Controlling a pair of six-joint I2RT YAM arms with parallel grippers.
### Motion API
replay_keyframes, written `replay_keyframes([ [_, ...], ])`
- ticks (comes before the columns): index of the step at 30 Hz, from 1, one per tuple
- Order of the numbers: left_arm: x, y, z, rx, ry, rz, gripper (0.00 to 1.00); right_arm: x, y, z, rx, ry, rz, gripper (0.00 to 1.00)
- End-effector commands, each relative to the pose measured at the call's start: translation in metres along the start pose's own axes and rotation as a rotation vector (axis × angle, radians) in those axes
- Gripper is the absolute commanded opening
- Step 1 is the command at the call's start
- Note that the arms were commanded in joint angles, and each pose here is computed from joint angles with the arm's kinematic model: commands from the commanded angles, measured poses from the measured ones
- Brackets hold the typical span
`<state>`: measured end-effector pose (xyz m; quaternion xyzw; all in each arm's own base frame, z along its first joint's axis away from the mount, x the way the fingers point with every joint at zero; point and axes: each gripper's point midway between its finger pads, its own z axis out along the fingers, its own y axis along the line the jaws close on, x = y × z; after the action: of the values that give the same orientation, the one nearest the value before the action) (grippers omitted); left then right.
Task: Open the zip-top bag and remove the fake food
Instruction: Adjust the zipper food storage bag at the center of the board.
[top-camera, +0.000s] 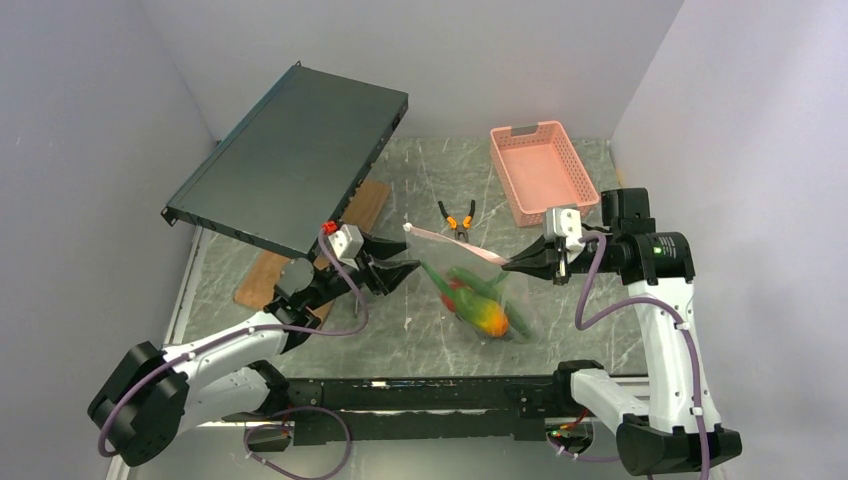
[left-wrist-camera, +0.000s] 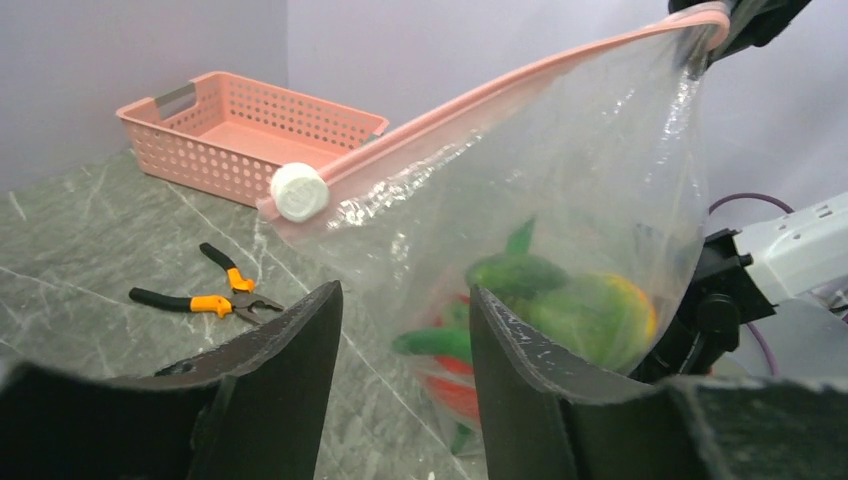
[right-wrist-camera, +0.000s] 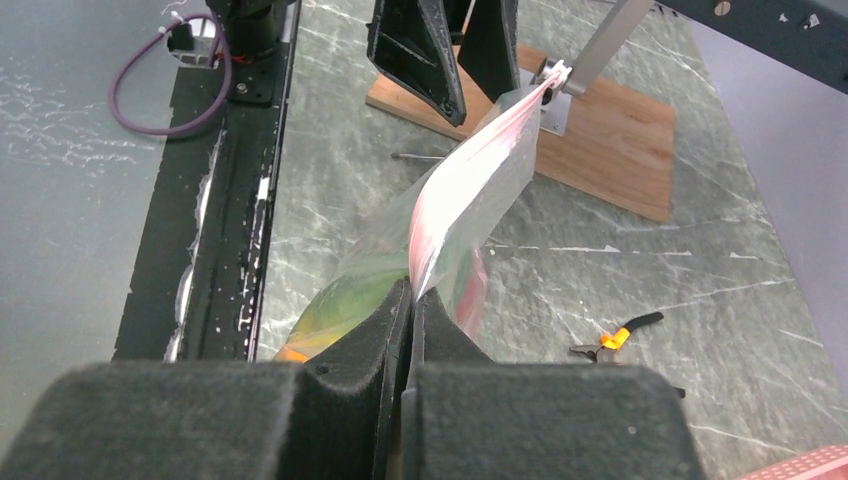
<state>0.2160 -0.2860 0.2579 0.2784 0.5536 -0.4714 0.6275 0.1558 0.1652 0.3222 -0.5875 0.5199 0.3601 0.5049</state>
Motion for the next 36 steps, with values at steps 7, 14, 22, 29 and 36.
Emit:
replay_keyframes([
  [7,-0.036,-0.018,0.024,0.124,-0.115,0.021,0.51,-0.021,-0.001,-0.001,0.008,-0.083,-0.067,0.00],
  [14,-0.024,-0.015,0.030,0.114,-0.071,0.017,0.62,-0.024,0.000,-0.002,0.009,-0.092,-0.070,0.00],
  [22,-0.001,0.018,0.031,-0.045,-0.035,0.013,0.79,-0.035,0.006,-0.005,0.003,-0.105,-0.090,0.00],
  [29,-0.029,-0.024,0.041,0.205,-0.117,0.027,0.71,-0.033,0.006,-0.005,0.008,-0.099,-0.083,0.00],
  [36,-0.032,-0.047,0.035,0.325,-0.091,0.009,0.00,-0.025,-0.008,-0.007,0.057,-0.060,-0.034,0.00],
])
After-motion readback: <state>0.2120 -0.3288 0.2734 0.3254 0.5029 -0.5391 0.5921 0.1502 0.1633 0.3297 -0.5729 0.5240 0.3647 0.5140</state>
